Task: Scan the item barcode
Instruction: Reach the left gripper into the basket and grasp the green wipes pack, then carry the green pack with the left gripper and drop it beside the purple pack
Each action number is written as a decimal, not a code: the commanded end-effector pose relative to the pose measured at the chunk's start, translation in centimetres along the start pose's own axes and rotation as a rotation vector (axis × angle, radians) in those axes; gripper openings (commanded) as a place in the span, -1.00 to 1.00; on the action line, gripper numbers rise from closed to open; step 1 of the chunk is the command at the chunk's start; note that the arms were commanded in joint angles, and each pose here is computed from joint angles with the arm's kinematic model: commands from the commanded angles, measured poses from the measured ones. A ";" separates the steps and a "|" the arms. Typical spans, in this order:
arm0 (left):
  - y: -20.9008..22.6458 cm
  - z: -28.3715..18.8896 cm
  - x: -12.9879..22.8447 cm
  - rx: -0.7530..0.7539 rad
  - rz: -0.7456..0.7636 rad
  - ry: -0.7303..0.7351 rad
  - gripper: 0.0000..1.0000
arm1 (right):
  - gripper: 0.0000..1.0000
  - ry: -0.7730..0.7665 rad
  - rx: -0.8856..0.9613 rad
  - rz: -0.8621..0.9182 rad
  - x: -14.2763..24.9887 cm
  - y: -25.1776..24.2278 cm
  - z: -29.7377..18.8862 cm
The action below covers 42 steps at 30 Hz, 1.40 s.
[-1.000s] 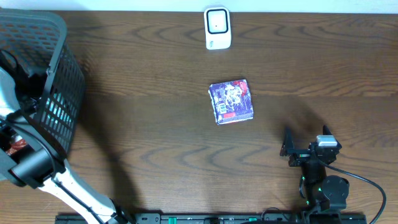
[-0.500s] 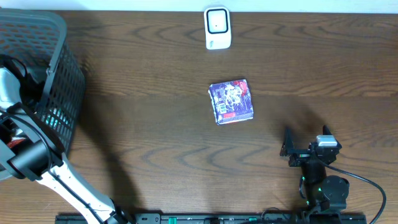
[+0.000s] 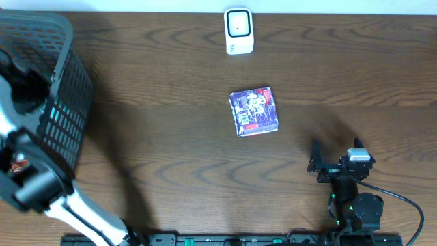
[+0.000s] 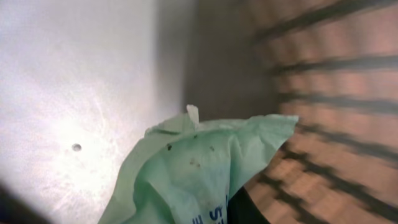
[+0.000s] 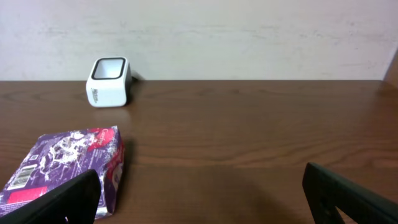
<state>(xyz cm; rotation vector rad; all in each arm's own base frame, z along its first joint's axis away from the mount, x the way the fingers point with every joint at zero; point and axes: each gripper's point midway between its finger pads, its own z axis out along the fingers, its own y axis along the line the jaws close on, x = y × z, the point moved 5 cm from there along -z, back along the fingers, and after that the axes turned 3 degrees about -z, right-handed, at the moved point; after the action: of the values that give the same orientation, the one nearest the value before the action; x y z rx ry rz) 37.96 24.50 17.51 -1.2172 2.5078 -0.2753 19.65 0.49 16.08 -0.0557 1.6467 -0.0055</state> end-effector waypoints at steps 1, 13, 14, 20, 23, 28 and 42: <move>-4.2 -11.7 -1.5 0.161 -0.013 -0.296 -0.86 | 0.98 -0.001 0.010 0.008 0.1 -0.2 0.0; -9.6 -28.6 3.7 0.419 0.048 -0.696 -0.86 | 0.99 -0.001 0.011 0.008 0.1 -0.2 0.0; -10.8 -28.6 4.4 0.456 0.073 -0.675 -0.85 | 0.99 -0.001 0.011 0.008 0.1 -0.2 0.0; -18.6 -25.3 9.4 0.596 0.264 -0.472 -0.85 | 0.99 -0.001 0.011 0.008 0.1 -0.2 0.0; -22.6 -22.1 12.7 0.624 0.376 -0.345 -0.86 | 0.99 -0.001 0.011 0.008 0.1 -0.2 0.0; -27.3 -16.3 18.9 0.589 0.585 -0.140 -0.86 | 0.98 -0.001 0.011 0.008 0.1 -0.2 0.0; -27.7 0.3 35.2 0.129 0.761 0.426 -0.85 | 0.98 -0.001 0.011 0.008 0.1 -0.2 0.0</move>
<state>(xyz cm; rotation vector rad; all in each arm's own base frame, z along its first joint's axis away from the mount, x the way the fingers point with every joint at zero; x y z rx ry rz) 38.98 -18.38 20.44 -0.1219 2.9457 -0.5533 19.65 0.49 16.08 -0.0557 1.6467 -0.0055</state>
